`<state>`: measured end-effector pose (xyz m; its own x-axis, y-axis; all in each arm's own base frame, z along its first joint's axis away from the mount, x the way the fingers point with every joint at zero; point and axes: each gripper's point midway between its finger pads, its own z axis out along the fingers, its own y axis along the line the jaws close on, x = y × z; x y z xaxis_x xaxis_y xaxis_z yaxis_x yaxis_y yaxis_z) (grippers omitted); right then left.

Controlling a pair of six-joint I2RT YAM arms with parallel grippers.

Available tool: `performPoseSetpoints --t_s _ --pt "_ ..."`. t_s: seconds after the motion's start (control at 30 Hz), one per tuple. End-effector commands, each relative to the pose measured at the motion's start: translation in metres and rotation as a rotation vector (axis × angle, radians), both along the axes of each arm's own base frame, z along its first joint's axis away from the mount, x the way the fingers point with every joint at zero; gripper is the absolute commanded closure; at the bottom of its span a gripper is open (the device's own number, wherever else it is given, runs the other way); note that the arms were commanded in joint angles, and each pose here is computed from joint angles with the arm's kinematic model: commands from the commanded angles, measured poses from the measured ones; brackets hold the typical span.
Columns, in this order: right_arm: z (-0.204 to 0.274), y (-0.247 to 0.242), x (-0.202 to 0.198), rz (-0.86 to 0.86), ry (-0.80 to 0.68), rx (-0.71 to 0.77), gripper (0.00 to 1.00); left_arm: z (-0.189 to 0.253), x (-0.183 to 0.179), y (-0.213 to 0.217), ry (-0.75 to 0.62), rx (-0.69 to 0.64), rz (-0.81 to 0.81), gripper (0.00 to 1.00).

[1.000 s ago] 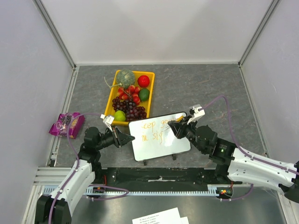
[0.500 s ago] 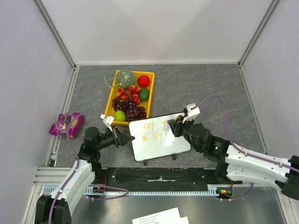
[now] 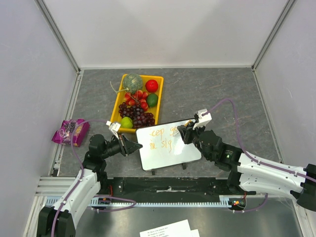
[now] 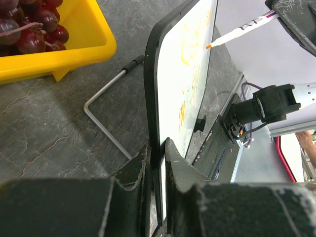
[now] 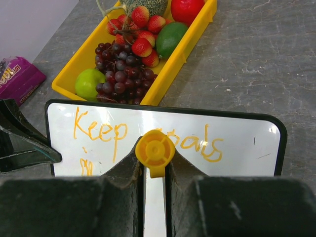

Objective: Write a sentence on the whiteboard

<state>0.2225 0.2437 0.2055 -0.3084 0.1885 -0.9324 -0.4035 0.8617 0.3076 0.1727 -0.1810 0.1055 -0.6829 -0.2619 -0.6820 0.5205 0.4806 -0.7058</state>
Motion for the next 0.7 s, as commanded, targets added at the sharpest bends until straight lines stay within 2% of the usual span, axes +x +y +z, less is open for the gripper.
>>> performPoseSetpoints --t_s 0.0,0.67 --pt "0.006 -0.003 0.004 -0.029 -0.015 0.026 1.00 0.003 0.007 0.002 -0.058 0.017 0.019 0.98" --pt "-0.031 -0.006 -0.015 0.035 0.073 0.010 1.00 0.003 0.006 0.002 -0.057 0.016 0.017 0.98"
